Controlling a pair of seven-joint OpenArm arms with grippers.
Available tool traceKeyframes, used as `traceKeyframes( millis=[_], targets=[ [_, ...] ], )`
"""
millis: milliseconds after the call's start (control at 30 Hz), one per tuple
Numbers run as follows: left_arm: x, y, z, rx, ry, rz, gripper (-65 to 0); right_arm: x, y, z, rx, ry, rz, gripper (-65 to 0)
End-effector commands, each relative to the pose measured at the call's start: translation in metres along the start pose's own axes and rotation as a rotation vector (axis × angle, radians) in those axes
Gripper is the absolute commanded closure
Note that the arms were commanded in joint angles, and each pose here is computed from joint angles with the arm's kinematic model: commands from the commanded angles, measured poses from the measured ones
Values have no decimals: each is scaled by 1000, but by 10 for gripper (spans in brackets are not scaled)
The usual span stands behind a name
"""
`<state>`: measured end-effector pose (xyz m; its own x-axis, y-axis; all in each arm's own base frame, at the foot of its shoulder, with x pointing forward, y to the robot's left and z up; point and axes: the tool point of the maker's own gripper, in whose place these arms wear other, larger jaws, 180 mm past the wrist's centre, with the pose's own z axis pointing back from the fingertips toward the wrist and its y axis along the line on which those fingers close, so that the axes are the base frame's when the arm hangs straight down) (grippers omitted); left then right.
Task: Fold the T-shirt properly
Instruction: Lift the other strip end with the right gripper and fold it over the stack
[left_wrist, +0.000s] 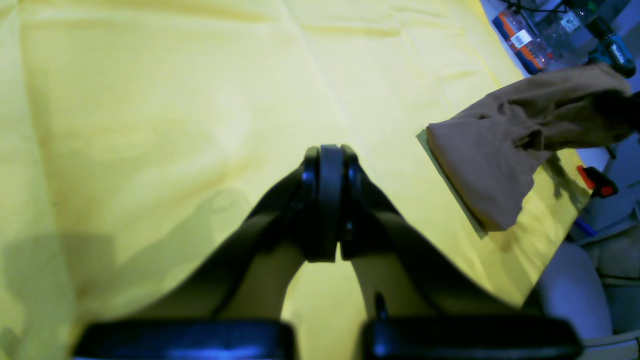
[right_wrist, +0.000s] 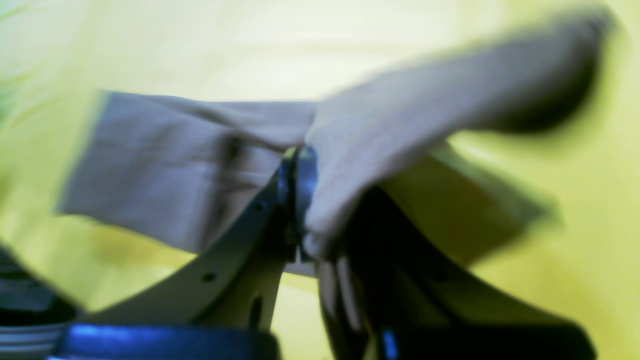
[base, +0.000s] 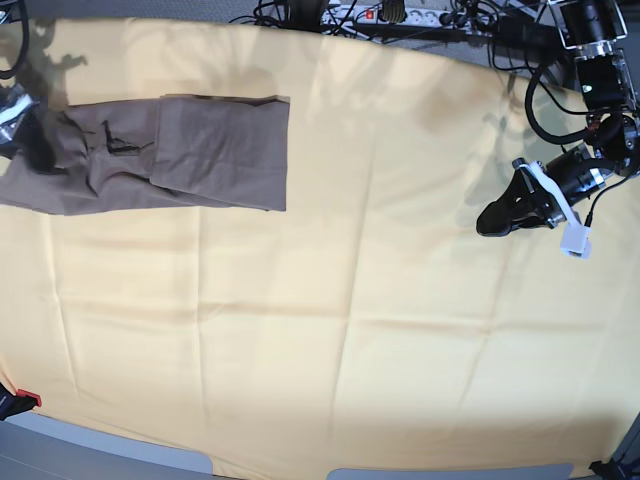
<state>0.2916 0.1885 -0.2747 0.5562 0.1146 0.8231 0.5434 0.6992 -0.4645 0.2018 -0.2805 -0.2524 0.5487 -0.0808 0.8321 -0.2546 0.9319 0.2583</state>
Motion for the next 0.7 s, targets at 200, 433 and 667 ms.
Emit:
traceKeyframes(
  millis=[200, 433, 667],
  targets=[
    [17, -3, 4, -12, -42, -32, 0, 30, 77, -11, 184, -97, 125, 0],
    [17, -3, 4, -12, -42, -32, 0, 4, 127, -46, 364, -6, 129, 0],
    [17, -3, 4, -12, -42, -31, 0, -11, 162, -73, 434, 26, 180, 0]
  ],
)
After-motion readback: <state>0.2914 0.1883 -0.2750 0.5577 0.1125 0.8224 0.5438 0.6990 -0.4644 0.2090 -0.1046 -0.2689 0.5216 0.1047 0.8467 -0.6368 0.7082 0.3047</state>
